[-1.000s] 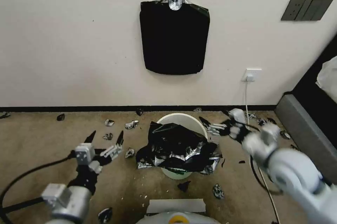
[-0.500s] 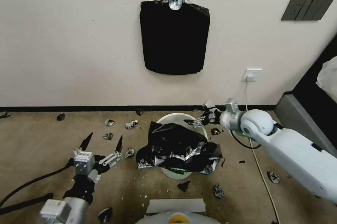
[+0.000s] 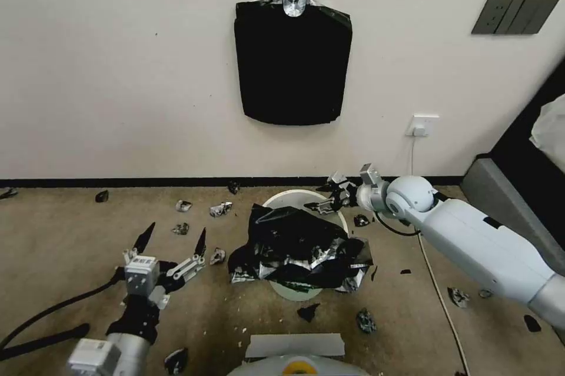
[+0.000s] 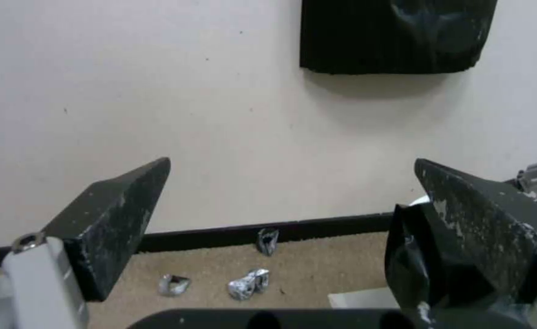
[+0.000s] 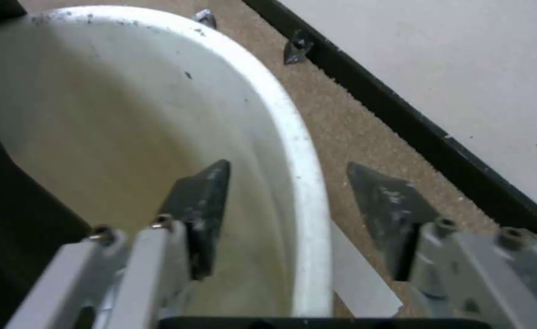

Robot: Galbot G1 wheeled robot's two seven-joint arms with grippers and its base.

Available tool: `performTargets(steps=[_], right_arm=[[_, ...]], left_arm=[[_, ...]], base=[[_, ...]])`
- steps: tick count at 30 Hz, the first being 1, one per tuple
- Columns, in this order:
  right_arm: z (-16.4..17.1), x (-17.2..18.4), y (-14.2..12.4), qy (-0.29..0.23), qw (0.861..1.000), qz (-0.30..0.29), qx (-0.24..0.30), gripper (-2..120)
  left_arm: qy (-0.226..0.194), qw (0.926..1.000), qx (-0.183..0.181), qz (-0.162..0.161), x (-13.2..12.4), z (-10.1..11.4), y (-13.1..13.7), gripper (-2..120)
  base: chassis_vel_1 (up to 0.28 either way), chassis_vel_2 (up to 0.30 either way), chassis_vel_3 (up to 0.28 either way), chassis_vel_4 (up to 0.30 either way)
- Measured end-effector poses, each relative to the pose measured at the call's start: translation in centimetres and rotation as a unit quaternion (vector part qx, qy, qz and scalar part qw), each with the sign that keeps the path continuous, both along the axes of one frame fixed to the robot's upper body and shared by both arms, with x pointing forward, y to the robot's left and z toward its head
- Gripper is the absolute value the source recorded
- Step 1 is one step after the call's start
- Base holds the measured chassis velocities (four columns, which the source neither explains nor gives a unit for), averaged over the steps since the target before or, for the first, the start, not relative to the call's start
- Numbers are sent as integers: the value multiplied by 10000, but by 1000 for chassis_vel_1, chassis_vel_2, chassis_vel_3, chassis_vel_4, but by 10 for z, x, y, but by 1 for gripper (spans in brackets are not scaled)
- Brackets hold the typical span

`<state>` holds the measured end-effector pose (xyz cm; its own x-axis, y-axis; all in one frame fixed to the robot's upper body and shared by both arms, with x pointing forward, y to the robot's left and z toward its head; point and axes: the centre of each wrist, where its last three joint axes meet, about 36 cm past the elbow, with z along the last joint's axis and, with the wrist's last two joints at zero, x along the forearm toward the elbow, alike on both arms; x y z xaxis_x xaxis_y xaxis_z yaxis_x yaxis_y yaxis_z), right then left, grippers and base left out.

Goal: Place a trash bag onto the trash bin.

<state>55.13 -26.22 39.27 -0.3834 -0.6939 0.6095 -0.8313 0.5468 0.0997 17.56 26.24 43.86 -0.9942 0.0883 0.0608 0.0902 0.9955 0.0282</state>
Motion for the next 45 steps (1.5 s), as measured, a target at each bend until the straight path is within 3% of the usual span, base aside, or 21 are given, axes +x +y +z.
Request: performTargets(steps=[13,24,31,40,45], right_arm=[[-7,0,4,56,10000,42,0,8],[-6,-12,2,64,9997,-206,88,8],[10,-41,2,338,9927,-1129,263,7],[25,-83,7,683,9712,-2236,469,7],[44,-115,33,627,9560,-2808,576,7]], left_arm=[[23,9999,-108,73,1,-1,1,100],[12,9996,-208,171,3,1,3,100],[29,9994,-292,185,6,4,7,100],[23,9995,-318,89,13,7,7,100],[27,9993,-360,52,14,8,4,100]], base=[[0,0,0,0],[0,0,0,0],[0,0,0,0],[0,0,0,0],[0,0,0,0]])
